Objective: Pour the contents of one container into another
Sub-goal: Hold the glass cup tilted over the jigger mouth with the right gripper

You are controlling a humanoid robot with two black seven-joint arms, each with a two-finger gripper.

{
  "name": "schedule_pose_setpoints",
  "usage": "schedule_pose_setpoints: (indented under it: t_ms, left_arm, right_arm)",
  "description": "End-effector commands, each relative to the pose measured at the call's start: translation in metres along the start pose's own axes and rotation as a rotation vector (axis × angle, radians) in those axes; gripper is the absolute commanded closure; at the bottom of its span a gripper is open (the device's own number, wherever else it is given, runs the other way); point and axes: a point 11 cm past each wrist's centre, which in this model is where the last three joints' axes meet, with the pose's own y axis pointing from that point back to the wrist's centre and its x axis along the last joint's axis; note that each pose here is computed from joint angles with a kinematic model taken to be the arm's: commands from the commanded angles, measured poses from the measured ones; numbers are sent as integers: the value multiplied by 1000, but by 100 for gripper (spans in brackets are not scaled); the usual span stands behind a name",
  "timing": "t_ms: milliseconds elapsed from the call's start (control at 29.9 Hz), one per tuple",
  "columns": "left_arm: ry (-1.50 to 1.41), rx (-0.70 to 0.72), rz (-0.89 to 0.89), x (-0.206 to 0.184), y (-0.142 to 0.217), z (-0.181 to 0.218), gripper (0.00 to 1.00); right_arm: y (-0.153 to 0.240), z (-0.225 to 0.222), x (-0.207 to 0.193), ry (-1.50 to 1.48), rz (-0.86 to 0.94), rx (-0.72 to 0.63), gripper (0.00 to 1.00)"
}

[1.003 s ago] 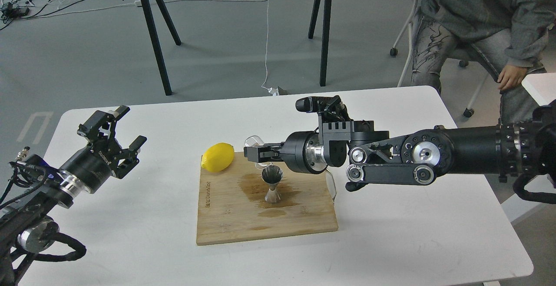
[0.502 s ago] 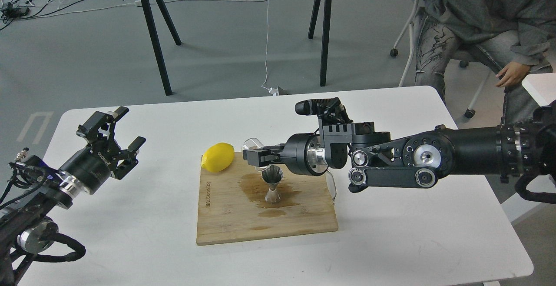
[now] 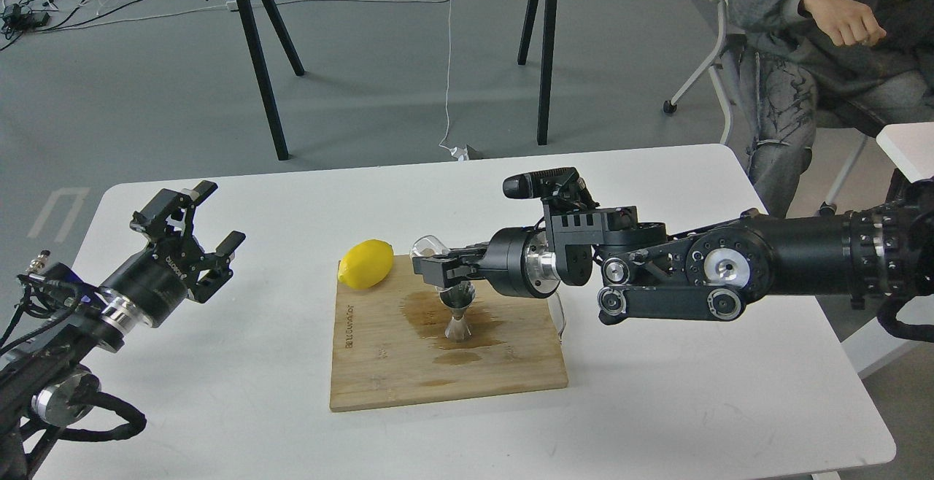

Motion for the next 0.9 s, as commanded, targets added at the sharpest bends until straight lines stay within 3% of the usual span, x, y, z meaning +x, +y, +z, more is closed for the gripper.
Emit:
schedule_pose_setpoints:
  t_ms: [0, 870]
  left_arm:
    - [1, -1, -1, 0, 0, 0, 2]
    - [4, -1, -2, -1, -1, -1, 1]
  right_arm:
    - [0, -2, -2, 13, -2, 21, 63]
    - [5, 6, -7, 57, 9, 58, 63]
